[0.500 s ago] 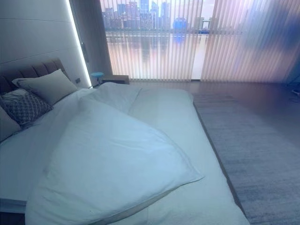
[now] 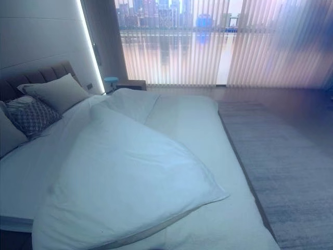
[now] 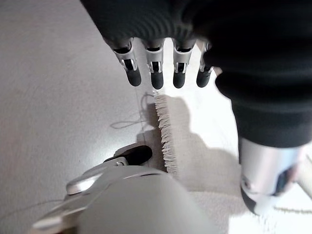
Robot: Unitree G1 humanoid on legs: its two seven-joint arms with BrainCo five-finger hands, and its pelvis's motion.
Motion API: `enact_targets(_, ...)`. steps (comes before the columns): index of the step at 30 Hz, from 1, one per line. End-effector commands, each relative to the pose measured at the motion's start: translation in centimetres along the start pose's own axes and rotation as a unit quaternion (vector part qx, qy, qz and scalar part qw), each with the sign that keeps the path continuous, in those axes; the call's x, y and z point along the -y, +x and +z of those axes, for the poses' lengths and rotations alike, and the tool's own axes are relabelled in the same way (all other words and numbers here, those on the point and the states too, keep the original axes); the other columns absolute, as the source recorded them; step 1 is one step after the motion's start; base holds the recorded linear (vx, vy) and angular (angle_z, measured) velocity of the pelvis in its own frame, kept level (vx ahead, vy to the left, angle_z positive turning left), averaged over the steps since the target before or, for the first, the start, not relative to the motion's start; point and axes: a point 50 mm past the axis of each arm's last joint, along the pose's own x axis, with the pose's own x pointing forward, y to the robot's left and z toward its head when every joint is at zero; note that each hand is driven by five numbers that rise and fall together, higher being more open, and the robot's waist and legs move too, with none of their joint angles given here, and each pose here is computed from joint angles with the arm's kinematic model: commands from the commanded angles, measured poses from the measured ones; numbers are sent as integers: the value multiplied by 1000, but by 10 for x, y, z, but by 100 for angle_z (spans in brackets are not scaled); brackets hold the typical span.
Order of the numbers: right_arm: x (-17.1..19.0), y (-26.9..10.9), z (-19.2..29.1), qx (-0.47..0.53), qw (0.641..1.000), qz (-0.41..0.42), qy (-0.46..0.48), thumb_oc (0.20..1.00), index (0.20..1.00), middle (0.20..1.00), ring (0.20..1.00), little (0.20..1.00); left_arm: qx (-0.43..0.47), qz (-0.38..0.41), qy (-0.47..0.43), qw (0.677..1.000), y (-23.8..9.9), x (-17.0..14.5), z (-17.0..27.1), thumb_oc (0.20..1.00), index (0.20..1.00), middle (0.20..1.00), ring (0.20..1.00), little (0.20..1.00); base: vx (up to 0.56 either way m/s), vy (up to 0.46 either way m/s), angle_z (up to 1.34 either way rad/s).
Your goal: Make the bed
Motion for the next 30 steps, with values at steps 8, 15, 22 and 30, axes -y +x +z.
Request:
enact_targets(8,-52,-31,186,254,942,75,206,1000,1000,1000,1000,1000,138,20,-29,990,-2,8,104,1000,1000,1000,1000,1000,-71,0,-1)
enact_targets(15,-64,-78,270,344,872,114,328,1000,1000,1000,1000,1000,140,1,-24,990,-4,26,107,1000,1000,1000,1000,1000,27,9,-1)
enact_targets(22,-42,-118,331,383,829,93,397,1000,1000,1000,1000,1000,148,-10,-24,989,-6,36,111,1000,1000,1000,1000,1000,26,9,1)
enact_targets(30,-26,-172,381,455,788,100,403,1000,1000,1000,1000,1000,174,-7,-60,983,-10,34,126,1000,1000,1000,1000,1000,1,1,0)
